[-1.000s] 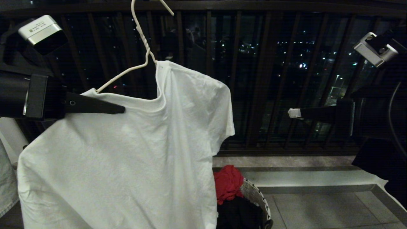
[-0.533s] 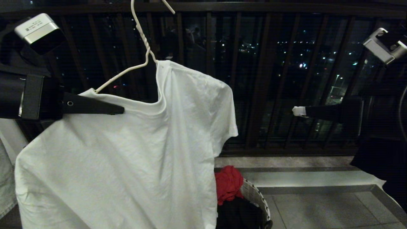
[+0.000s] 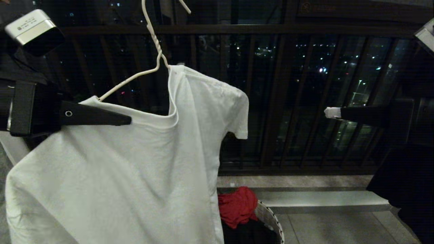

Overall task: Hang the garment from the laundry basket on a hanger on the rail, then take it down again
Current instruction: Hang the clothes rack on the clothesline

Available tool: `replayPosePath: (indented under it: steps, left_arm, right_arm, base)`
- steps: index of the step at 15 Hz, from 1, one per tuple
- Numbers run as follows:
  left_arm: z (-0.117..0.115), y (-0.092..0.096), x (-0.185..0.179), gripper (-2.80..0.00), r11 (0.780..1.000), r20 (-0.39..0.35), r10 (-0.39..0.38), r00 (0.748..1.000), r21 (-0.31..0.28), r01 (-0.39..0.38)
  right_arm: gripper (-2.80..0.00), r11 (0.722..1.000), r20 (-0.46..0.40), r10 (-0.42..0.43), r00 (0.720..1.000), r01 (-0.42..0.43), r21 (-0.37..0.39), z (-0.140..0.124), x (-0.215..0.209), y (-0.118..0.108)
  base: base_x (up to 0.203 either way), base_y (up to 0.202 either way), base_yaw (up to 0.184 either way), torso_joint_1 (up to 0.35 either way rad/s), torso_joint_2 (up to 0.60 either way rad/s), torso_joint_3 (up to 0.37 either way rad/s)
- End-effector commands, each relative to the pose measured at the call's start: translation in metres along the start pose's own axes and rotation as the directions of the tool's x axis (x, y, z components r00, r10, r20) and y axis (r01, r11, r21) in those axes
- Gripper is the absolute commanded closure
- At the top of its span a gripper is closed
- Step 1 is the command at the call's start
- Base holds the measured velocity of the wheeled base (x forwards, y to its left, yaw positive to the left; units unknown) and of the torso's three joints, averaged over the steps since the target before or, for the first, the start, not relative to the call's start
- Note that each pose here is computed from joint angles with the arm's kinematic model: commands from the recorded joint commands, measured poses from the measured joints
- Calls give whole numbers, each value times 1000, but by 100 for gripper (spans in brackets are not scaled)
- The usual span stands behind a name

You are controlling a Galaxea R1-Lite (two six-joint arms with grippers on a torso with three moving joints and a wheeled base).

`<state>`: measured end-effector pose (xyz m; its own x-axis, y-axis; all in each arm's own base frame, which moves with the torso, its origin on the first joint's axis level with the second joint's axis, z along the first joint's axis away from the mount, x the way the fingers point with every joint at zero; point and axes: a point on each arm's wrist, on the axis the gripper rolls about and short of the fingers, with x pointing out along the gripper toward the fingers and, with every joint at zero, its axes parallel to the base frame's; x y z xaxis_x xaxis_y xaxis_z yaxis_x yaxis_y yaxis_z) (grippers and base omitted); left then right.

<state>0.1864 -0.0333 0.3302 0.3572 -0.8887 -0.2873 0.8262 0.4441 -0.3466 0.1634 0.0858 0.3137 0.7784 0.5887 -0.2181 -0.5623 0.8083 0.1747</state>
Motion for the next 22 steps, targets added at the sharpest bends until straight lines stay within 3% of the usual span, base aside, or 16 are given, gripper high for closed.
replayPosePath:
  steps: [1, 5, 9, 17, 19, 22]
  left_arm:
    - [-1, -5, -1, 0, 1000, 2, -10, 1000, 8, 10]
    - [-4, -5, 1, 0, 1000, -7, -21, 1000, 11, 21]
    - [-7, -6, 4, 0, 997, 23, -66, 998, 53, 65]
    - [-7, -39, -3, 0, 992, 34, -122, 992, 46, 120]
    - [-9, -53, -8, 0, 987, 39, -146, 989, 69, 143]
    - [-11, -58, -10, 0, 986, 41, -151, 988, 79, 147]
  right_arm:
    - [0, 1000, 7, 1, 1000, -1, 0, 1, -2, 0]
    - [0, 1000, 7, 1, 1000, -1, 0, 1, -2, 0]
    - [0, 1000, 9, 1, 1000, -1, -1, 1, -2, 0]
    - [0, 1000, 10, 1, 1000, -1, -1, 2, -3, 1]
    - [0, 1000, 10, 1, 1000, -1, -1, 2, -3, 1]
    - [0, 1000, 12, 1, 1000, -1, -1, 2, -3, 1]
  base:
    - [0, 0, 0, 158, -436, -318]
    - [0, 0, 0, 156, -468, -316]
    - [0, 0, 0, 183, -481, -304]
    - [0, 0, 0, 209, -514, -302]
    - [0, 0, 0, 239, -552, -316]
    - [0, 0, 0, 257, -568, -322]
